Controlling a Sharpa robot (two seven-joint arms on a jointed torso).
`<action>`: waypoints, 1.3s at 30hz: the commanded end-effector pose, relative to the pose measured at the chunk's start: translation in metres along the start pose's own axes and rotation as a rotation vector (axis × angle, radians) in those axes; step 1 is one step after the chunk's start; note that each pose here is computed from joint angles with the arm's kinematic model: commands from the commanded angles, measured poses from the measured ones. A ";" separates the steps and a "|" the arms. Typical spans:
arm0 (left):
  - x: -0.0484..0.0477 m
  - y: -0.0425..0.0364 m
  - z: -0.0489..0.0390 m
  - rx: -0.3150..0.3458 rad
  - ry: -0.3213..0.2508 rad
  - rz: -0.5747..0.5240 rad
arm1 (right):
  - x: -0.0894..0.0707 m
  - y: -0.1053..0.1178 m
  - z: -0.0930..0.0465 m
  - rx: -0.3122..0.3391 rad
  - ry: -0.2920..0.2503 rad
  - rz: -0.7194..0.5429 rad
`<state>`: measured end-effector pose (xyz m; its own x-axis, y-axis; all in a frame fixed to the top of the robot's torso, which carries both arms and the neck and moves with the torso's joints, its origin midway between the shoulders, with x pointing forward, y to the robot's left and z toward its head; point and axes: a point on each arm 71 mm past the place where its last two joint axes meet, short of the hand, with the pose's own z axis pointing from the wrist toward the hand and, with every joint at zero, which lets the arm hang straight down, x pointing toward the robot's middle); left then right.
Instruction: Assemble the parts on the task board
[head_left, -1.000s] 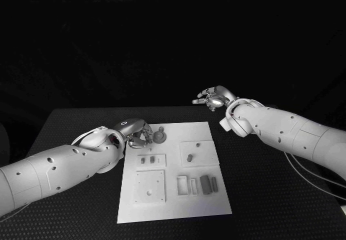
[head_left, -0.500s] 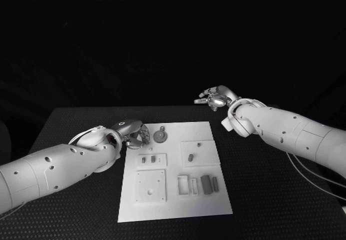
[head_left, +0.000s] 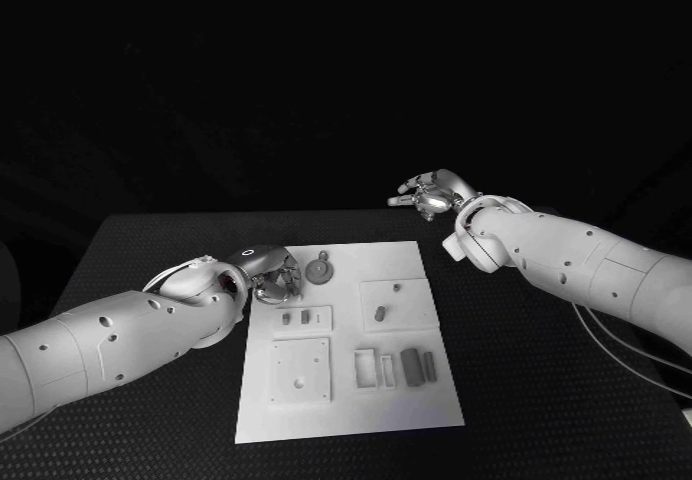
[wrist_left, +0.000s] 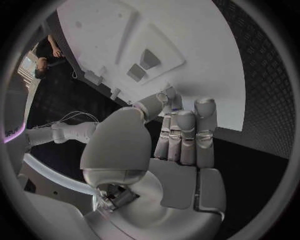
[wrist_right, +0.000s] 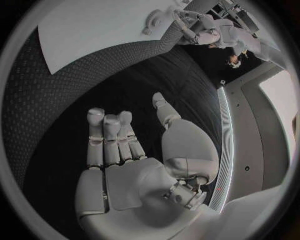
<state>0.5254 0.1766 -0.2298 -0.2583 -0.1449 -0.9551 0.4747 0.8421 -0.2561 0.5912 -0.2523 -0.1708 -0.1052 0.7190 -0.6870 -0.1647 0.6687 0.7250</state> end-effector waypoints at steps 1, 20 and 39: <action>0.0029 -0.0037 -0.0003 0.011 0.020 0.003 | 0.002 0.002 0.000 -0.012 0.013 -0.001; 0.0053 -0.0059 -0.0003 0.015 0.042 0.003 | 0.002 0.002 0.000 -0.013 0.013 -0.001; 0.0136 -0.0109 0.0016 0.025 0.086 0.011 | 0.002 0.002 0.000 -0.012 0.013 -0.002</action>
<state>0.5217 0.1691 -0.2357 -0.2901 -0.1182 -0.9497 0.4834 0.8384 -0.2520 0.5912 -0.2513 -0.1708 -0.1066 0.7191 -0.6866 -0.1659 0.6680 0.7254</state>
